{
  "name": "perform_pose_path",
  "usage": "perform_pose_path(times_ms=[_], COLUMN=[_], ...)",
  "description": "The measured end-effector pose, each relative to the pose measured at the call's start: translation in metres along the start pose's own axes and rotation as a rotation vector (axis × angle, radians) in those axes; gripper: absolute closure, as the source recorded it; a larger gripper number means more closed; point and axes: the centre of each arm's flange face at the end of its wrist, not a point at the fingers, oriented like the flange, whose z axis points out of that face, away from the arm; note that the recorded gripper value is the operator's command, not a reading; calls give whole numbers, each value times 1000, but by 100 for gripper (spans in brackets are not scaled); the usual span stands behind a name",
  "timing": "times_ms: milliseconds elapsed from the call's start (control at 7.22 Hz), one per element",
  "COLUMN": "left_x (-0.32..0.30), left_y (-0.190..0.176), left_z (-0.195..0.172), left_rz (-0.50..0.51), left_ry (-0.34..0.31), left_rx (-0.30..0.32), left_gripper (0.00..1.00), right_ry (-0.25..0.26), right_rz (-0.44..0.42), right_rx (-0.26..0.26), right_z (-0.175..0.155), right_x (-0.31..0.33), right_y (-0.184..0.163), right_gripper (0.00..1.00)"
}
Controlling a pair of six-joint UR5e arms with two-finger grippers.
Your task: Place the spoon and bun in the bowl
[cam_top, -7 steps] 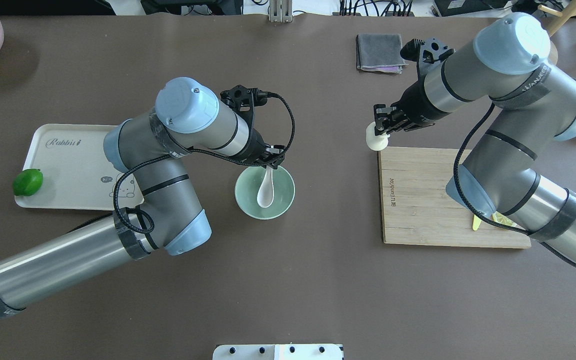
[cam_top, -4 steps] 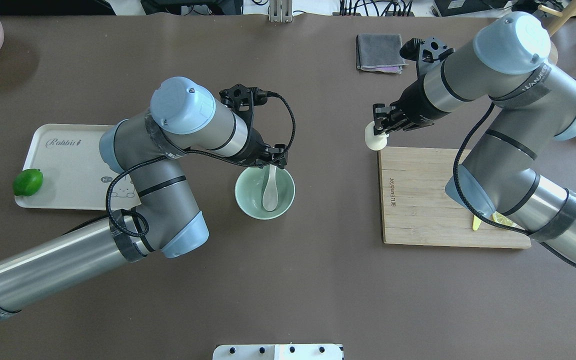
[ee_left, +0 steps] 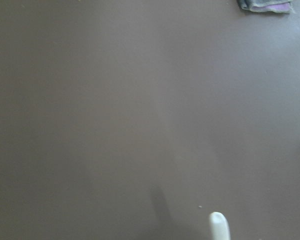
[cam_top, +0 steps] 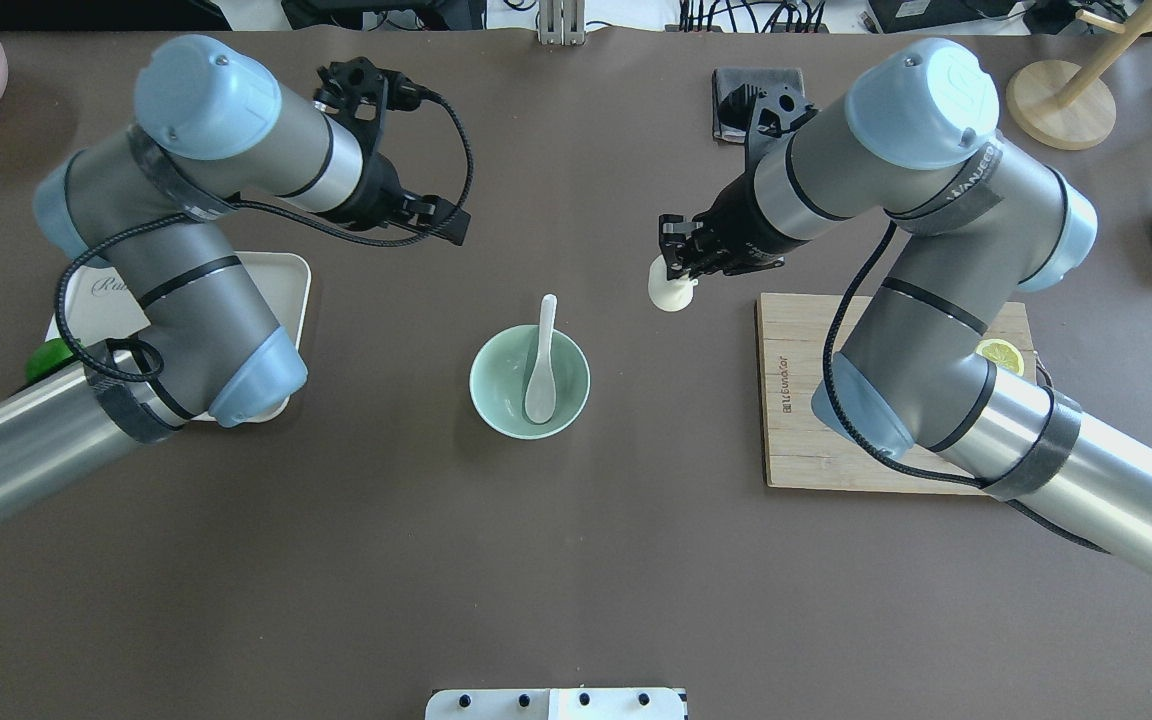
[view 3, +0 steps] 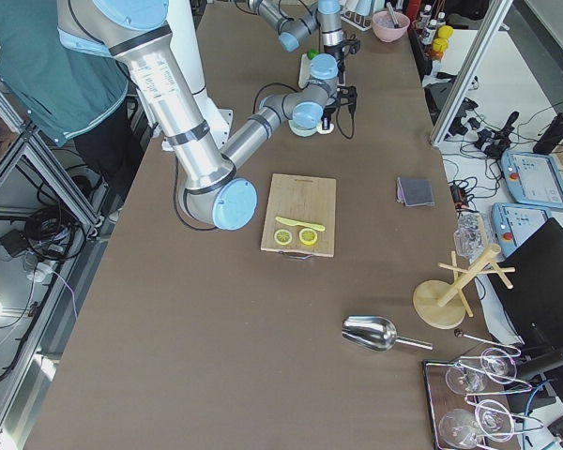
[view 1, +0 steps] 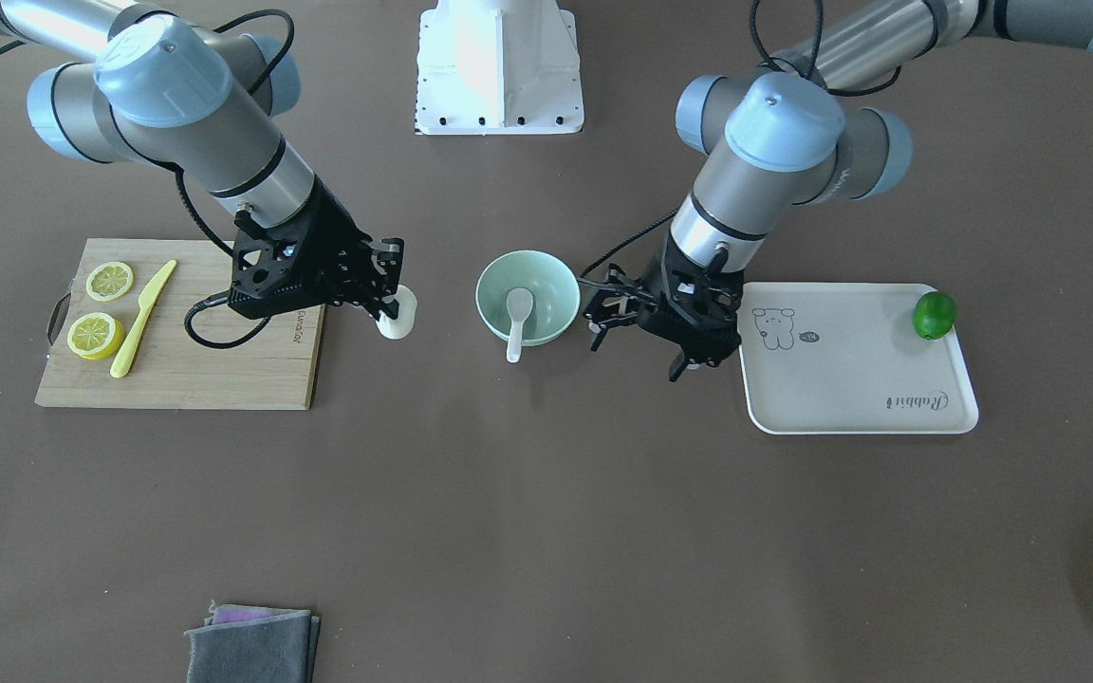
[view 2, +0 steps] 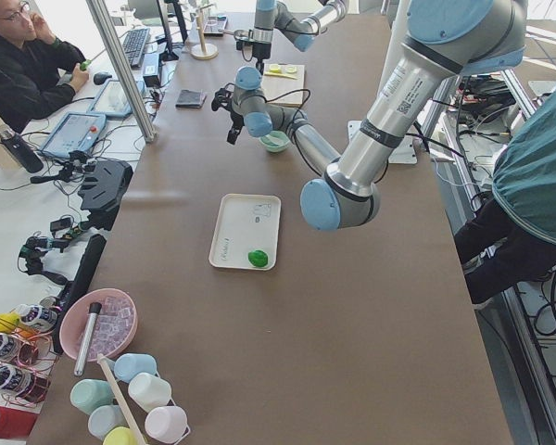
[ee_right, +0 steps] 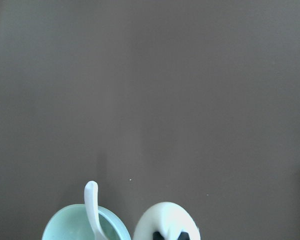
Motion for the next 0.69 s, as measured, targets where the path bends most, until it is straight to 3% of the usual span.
perform_pose_path(times_ms=[277,692], left_x=[-84,-143], left_y=[-22,-20], left_z=[-28,-50], left_rz=[-7,-49], left_ry=[-137,-198], left_rx=[28,41], left_gripper=[2,2], right_ry=[9,17], right_rz=[-4,-13], right_rx=[12,41], right_z=[22,66], right_x=[-48,-110], right_y=[10,55], right_gripper=[100,100])
